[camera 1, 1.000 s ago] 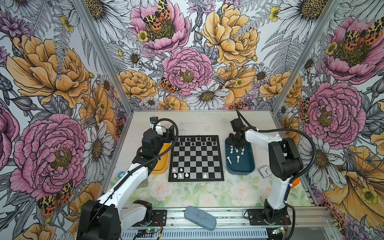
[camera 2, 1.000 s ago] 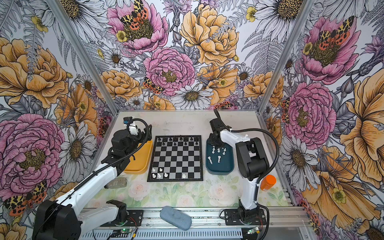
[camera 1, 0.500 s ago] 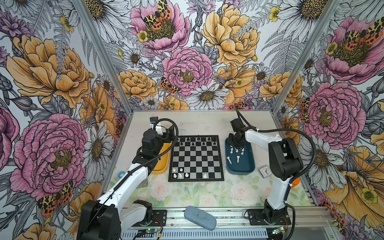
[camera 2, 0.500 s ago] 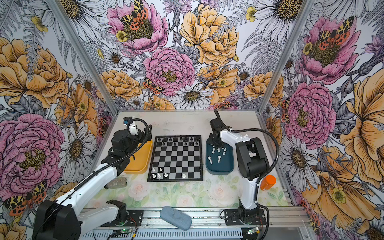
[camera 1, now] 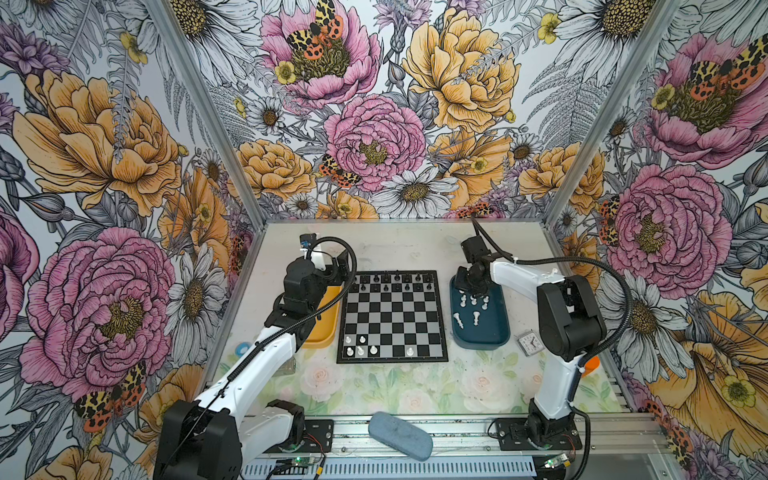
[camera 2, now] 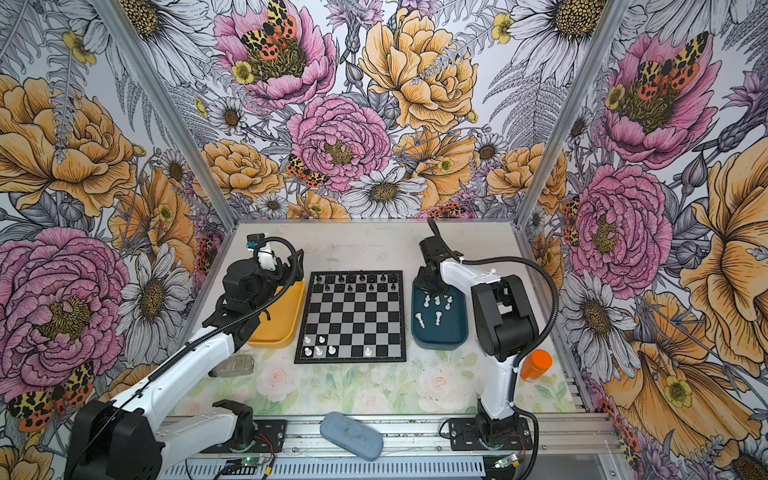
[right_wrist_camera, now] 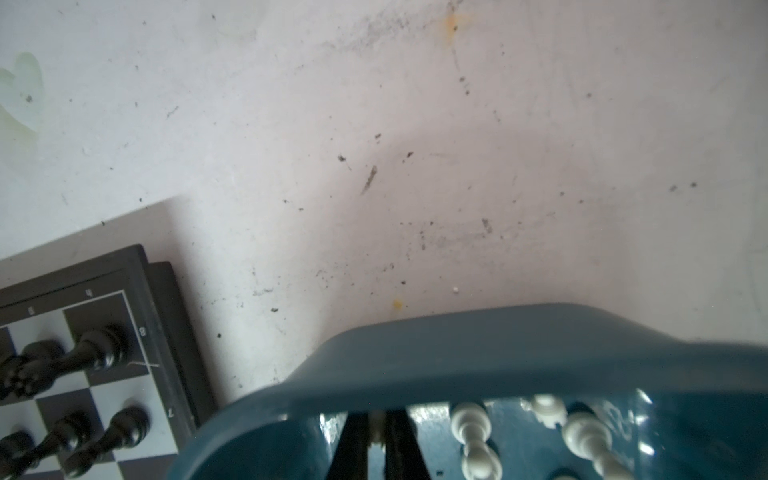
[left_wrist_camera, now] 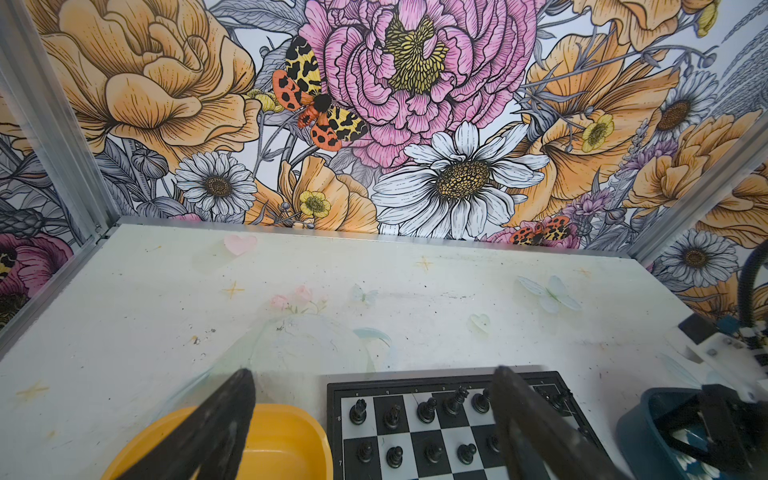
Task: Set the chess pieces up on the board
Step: 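Lower the right gripper into the teal tray and grasp a white pawn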
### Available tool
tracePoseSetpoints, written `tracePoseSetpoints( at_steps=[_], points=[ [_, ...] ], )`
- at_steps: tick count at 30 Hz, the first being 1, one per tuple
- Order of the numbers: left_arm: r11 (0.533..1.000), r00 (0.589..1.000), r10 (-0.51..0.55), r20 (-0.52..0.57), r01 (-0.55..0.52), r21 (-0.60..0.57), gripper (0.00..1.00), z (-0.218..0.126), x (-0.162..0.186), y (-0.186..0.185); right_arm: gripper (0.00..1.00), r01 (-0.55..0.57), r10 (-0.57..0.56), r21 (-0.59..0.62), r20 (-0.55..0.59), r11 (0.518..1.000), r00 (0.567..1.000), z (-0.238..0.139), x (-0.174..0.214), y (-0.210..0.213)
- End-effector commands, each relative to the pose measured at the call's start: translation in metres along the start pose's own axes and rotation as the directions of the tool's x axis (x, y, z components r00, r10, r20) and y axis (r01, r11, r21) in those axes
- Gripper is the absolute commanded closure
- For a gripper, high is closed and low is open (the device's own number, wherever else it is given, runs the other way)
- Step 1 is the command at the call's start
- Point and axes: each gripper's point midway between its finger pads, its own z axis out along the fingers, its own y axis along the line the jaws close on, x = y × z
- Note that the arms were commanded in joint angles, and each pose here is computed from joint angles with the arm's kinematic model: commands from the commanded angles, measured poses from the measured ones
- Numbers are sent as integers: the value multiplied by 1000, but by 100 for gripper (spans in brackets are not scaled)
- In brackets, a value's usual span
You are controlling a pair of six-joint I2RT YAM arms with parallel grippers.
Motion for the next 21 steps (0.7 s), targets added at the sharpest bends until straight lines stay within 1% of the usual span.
tracePoseSetpoints(
  at_steps=[1,9,13,21],
  points=[
    [1000,1000,14,10,-14,10,10,-1,-3,-2,100,19,-19,9,19,1000,1000,-8,-8,3],
    [1000,1000,14,13,-14,7,10,-2,-4,-1,100,55,-56,12,54,998,997,-35,-14,8],
    [1000,1000,13,16,-13,9,10,-3,-4,-2,100,92,-93,20,35,996,995,-49,-9,10],
    [1000,1000,12,26,-13,9,10,-7,-6,-2,100,170,-171,33,41,985,984,-94,2,16]
  ],
)
